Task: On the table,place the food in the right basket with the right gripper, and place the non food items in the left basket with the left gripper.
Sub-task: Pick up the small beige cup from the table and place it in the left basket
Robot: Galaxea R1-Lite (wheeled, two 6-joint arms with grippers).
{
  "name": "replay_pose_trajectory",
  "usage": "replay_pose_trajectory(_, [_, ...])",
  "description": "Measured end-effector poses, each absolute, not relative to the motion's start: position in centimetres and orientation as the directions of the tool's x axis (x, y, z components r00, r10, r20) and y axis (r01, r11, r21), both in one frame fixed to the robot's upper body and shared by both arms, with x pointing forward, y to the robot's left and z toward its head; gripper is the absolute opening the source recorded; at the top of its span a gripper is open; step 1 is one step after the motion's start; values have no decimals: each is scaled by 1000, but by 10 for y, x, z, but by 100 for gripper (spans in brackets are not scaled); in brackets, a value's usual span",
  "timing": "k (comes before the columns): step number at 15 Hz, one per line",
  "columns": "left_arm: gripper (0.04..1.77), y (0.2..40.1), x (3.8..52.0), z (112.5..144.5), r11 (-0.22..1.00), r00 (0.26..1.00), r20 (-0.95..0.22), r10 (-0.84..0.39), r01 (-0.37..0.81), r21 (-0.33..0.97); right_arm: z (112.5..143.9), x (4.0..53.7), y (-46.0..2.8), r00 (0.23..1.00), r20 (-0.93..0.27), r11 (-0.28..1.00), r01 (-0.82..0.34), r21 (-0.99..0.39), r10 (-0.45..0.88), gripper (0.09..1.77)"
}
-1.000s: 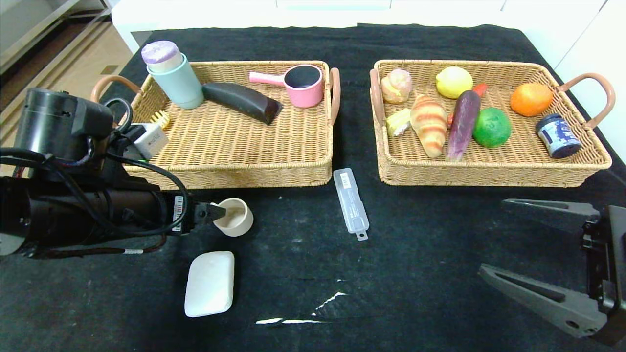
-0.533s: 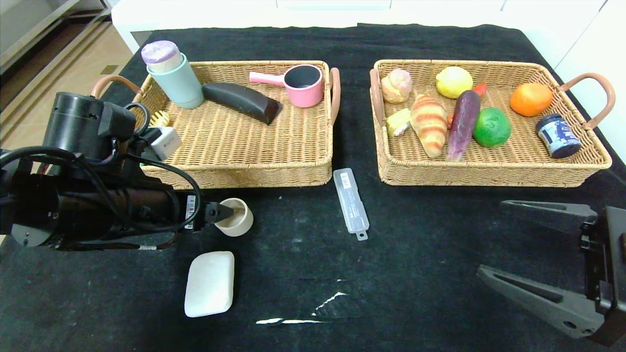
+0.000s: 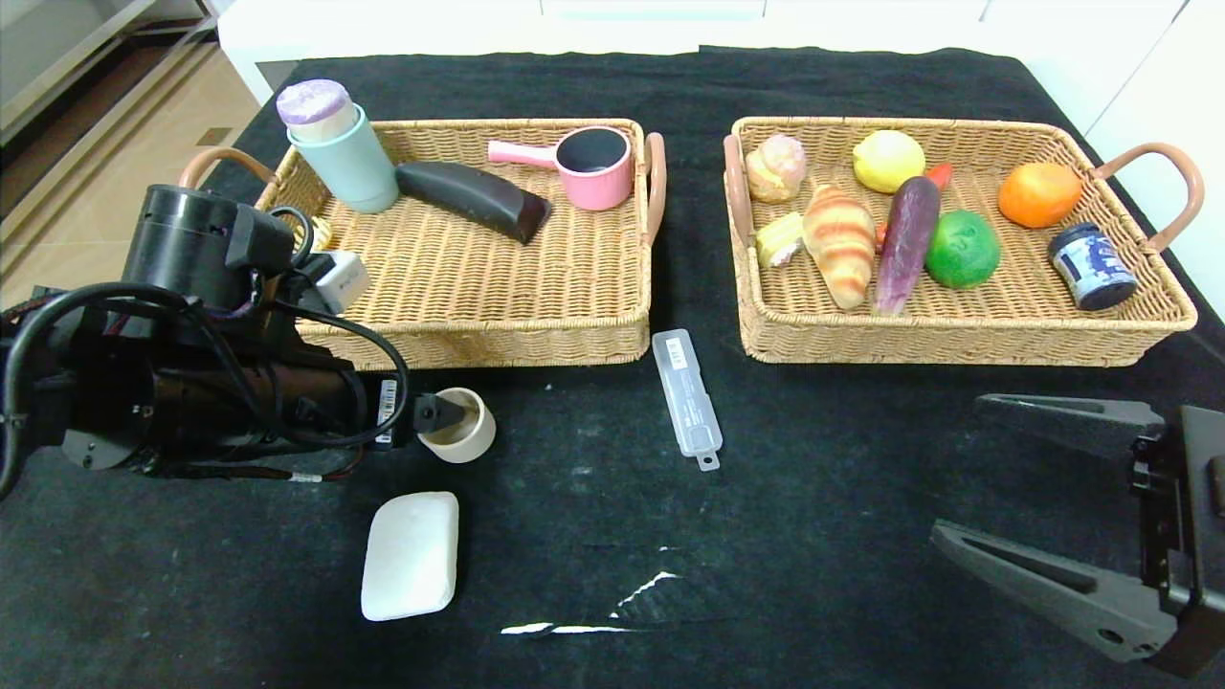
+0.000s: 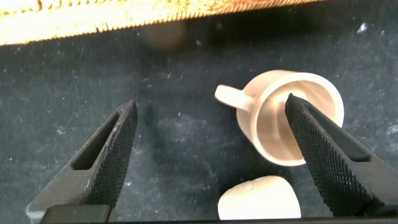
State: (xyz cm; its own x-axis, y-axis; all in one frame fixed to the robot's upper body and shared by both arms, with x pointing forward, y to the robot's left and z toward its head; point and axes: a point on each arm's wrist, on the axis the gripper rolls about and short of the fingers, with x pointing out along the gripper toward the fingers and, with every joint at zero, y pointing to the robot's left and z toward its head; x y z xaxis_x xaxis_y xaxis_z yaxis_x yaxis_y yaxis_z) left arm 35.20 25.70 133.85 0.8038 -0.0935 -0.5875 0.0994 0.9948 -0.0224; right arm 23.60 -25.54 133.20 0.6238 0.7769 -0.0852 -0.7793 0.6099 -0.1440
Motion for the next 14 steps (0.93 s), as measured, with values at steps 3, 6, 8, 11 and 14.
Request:
replay_pose_trajectory(3, [150,256,354,1337,995,800,-592,-93,99,-22,1331,237,-255,626,-88,612,-778,-143,775,170])
replay_pose_trajectory(6, [105,256,356,1335,995,796,-599,-92,100,-20,1331,238,-255,626,-89,612,-778,-142,775,170])
replay_pose_trajectory(8, [85,255,357,1334,995,793,-602,-93,101,-20,1331,238,-255,625,-91,612,-778,-142,775,170])
replay_pose_trajectory(11, [21,255,358,1331,995,789,-608,-92,103,-18,1330,239,-255,627,-95,614,-777,-140,773,170])
replay_pose_trajectory(14, [21,254,359,1330,995,785,-612,-90,102,-17,1330,240,-254,627,-98,613,-778,-138,773,170])
